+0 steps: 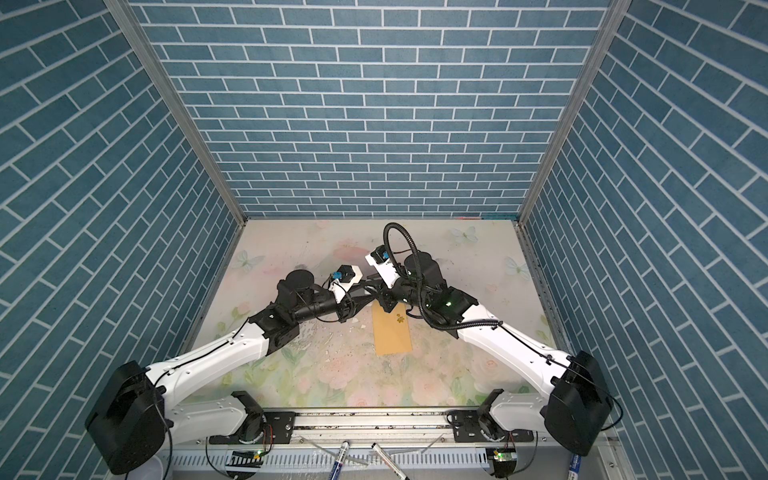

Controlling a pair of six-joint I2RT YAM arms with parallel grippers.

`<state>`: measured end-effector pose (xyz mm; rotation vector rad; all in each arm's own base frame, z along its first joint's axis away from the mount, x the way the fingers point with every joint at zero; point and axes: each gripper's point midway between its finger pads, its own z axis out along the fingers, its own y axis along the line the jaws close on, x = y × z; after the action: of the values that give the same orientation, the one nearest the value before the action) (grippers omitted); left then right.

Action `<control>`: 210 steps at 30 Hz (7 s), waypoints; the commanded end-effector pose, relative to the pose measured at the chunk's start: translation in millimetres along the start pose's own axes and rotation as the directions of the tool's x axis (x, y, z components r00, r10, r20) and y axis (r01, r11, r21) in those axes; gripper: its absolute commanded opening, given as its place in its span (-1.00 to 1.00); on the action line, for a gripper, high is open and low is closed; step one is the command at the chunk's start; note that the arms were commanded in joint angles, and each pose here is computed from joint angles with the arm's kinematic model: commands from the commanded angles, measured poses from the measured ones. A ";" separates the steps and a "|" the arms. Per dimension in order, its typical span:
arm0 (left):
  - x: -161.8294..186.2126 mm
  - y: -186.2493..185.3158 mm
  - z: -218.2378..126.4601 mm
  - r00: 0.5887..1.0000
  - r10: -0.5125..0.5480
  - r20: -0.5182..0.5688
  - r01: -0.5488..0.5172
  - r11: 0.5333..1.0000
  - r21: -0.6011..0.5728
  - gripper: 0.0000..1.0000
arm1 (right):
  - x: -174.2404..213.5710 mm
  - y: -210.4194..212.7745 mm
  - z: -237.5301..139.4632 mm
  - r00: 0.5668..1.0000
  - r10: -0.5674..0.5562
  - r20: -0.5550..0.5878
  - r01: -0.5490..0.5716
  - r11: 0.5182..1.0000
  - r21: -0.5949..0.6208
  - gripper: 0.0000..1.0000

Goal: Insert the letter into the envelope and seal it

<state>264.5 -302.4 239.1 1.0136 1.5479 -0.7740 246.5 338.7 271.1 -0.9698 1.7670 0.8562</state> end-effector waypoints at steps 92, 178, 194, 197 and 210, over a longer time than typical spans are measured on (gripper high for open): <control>32.1 -5.3 -2.9 1.000 -0.022 0.020 0.023 1.000 -0.010 -1.00 | 186.4 -358.5 -5.8 0.648 0.606 -0.462 -0.078 0.656 0.751 -0.03; 40.7 -17.5 0.6 0.999 -0.004 0.034 0.002 0.998 0.063 -1.00 | -9.5 -101.0 -71.6 0.887 0.380 -0.262 -0.341 0.922 0.184 -0.71; 40.9 -25.9 -0.1 0.999 0.031 0.006 -0.032 0.993 0.116 -1.00 | -2.4 -26.8 -54.2 0.864 0.337 -0.375 -0.372 0.928 -0.022 -0.73; 41.2 -26.2 -0.3 0.999 0.033 0.004 -0.034 0.992 0.118 -1.00 | 1.2 -20.4 -50.0 0.857 0.329 -0.396 -0.374 0.927 -0.039 -0.73; 41.1 -26.3 2.2 0.999 0.033 0.002 -0.033 0.991 0.126 -1.00 | 15.7 -3.0 -37.8 0.832 0.305 -0.463 -0.382 0.921 -0.080 -0.74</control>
<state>238.7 -303.1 187.4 1.1160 1.5269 -0.8497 241.2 298.9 283.9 -0.9973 2.2890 1.0622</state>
